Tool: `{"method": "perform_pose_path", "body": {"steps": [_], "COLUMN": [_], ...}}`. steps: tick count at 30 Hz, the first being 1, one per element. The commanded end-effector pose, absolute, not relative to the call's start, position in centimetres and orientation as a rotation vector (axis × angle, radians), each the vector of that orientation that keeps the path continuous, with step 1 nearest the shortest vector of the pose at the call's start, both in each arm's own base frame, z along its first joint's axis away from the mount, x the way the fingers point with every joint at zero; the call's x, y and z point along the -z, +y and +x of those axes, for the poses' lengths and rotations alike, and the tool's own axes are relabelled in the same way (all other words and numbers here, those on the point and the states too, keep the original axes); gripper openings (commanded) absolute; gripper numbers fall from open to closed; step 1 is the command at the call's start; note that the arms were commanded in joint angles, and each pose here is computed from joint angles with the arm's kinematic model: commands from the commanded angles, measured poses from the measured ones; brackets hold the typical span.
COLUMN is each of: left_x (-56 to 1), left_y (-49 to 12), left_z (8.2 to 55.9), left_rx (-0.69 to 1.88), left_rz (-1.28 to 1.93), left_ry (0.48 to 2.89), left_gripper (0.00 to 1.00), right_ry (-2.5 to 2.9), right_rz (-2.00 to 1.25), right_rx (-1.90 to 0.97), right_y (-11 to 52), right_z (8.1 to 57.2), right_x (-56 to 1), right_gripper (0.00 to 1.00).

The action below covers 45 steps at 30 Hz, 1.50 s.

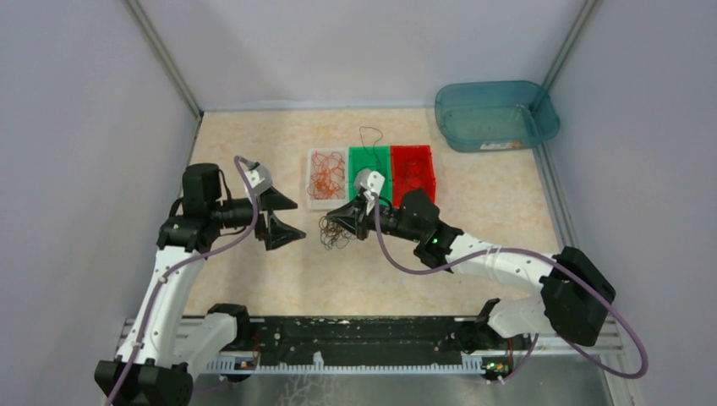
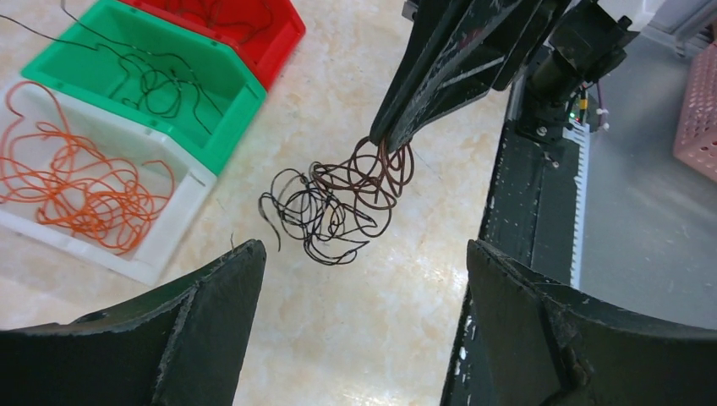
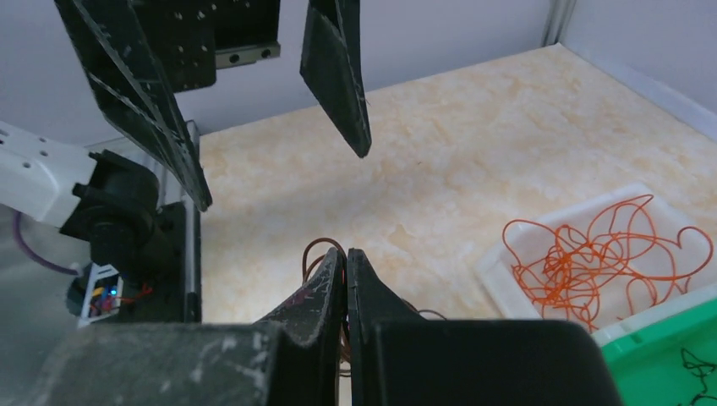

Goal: Untangle the cables

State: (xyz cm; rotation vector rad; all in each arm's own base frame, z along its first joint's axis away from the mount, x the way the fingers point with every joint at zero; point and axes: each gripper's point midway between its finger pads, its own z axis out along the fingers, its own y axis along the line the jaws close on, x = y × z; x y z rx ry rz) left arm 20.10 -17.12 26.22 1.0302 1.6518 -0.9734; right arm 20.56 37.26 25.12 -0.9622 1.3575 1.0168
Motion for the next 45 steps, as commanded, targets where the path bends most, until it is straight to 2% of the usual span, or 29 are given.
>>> {"method": "perform_pose_path", "body": {"steps": [1,13,15,21,25,27,32,36,42,44,45], "left_x": [-25.5,-24.0,-24.2,-24.0,-23.5,-23.8,-25.2,-27.2,-28.7,-29.6,-30.1], "left_y": [-18.1,-19.3,-19.4,-19.4,-19.2,-19.1,-18.5,-17.9,-17.6,-17.6,-17.7], "left_z": [18.9,18.9,18.9,18.6,18.4,18.5,19.9,20.6,20.2,20.2,20.1], "left_rx": [1.068,1.143,1.155,1.161,1.139,1.123,0.976,0.847,0.785,0.772,0.775], "left_rz": [1.088,1.116,1.115,1.126,1.135,1.138,1.149,1.188,1.221,1.221,1.219], "left_ry": [1.616,1.664,1.663,1.665,1.679,1.672,1.643,1.572,1.519,1.494,1.483], "left_gripper": [0.92,0.63,0.55,0.16,0.00,0.00,0.00,0.00,0.00,0.00,0.00], "right_ry": [1.208,1.194,1.199,1.207,1.210,1.223,1.303,1.375,1.442,1.409,1.378], "right_rz": [-0.810,-0.790,-0.797,-0.783,-0.774,-0.776,-0.763,-0.707,-0.686,-0.695,-0.704], "right_rx": [-1.219,-1.319,-1.316,-1.308,-1.302,-1.300,-1.246,-1.197,-1.140,-1.134,-1.138], "right_y": [38.1,40.2,40.6,40.7,40.5,40.5,39.3,37.0,35.0,34.8,34.8], "right_z": [19.3,18.2,18.0,17.9,18.0,18.0,18.7,19.6,19.7,19.5,19.3], "right_x": [-29.8,-29.6,-29.3,-29.2,-29.2,-29.0,-26.6,-23.8,-21.2,-21.8,-22.5], "right_gripper": [0.00,0.00,0.00,0.00,0.00,0.00,0.11,0.10,0.08,0.17,0.28]}}
